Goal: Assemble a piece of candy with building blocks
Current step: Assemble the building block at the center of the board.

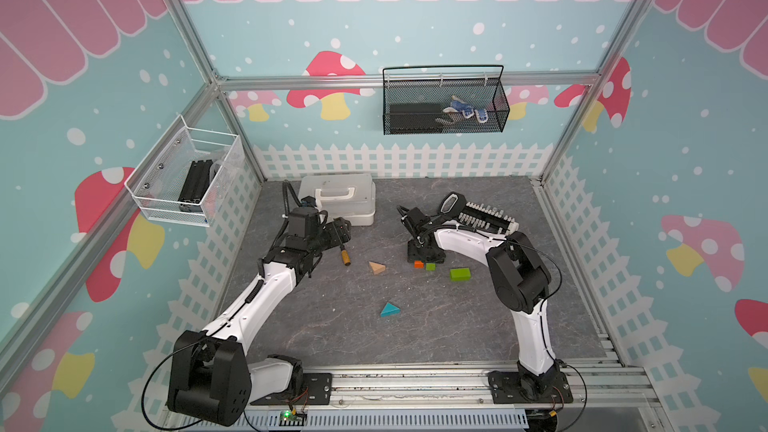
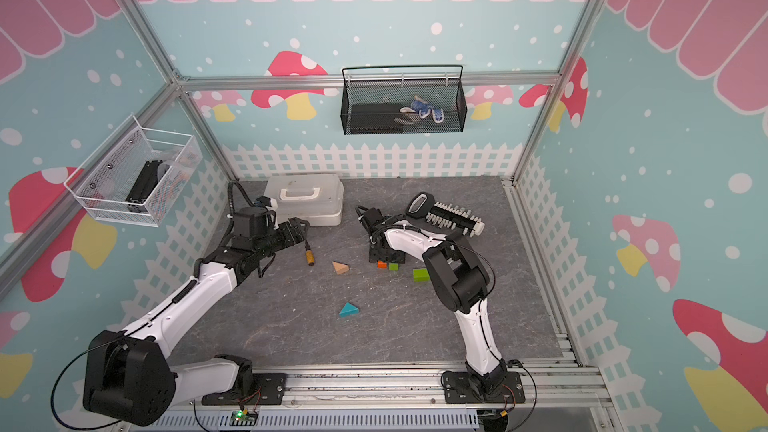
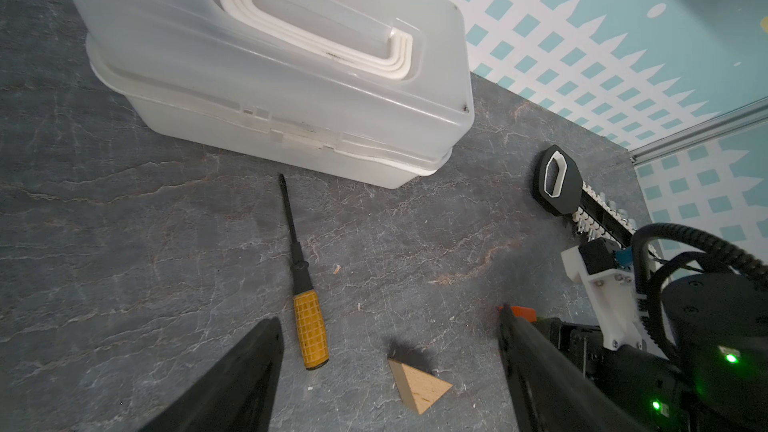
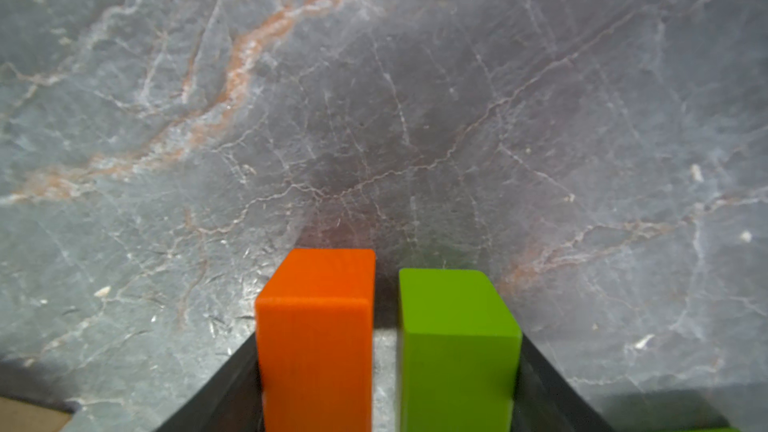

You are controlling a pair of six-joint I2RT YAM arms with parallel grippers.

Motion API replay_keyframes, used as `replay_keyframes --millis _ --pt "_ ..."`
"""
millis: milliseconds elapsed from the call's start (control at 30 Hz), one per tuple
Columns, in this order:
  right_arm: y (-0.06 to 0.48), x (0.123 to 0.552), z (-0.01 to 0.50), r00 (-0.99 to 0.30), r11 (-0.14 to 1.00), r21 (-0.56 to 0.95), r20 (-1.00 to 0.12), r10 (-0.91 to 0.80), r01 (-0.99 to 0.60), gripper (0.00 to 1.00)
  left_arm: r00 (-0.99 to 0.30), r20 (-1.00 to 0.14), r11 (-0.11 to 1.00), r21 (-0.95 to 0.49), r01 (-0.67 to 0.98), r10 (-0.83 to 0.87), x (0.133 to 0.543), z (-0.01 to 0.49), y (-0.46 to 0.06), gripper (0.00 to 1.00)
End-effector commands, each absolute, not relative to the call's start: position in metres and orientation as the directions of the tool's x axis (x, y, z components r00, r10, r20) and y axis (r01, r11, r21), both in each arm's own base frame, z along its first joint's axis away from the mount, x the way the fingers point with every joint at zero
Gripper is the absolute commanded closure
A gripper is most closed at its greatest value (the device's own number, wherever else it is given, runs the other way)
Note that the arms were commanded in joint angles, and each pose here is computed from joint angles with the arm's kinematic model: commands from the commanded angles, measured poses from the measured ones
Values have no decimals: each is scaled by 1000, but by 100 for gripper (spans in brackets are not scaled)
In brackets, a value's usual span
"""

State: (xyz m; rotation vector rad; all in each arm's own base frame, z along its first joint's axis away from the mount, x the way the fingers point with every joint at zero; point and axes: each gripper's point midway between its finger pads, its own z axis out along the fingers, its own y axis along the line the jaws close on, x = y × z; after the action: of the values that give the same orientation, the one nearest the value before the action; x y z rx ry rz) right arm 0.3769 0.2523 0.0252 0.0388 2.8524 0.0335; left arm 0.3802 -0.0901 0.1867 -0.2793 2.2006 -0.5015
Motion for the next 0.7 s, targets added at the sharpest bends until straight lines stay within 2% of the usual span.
replay_keyframes --millis 0,200,667 --pt "247 373 18 -963 999 -6 -268 30 32 34 -628 -683 891 -454 -35 -373 381 185 -90 15" --pt "249 377 19 -961 1000 -10 -276 12 16 42 -628 -683 891 -453 -35 -373 382 185 -90 15" --pt "255 388 28 -946 990 -51 -294 -137 -128 46 -632 -680 890 -454 -35 -372 382 184 -90 15"
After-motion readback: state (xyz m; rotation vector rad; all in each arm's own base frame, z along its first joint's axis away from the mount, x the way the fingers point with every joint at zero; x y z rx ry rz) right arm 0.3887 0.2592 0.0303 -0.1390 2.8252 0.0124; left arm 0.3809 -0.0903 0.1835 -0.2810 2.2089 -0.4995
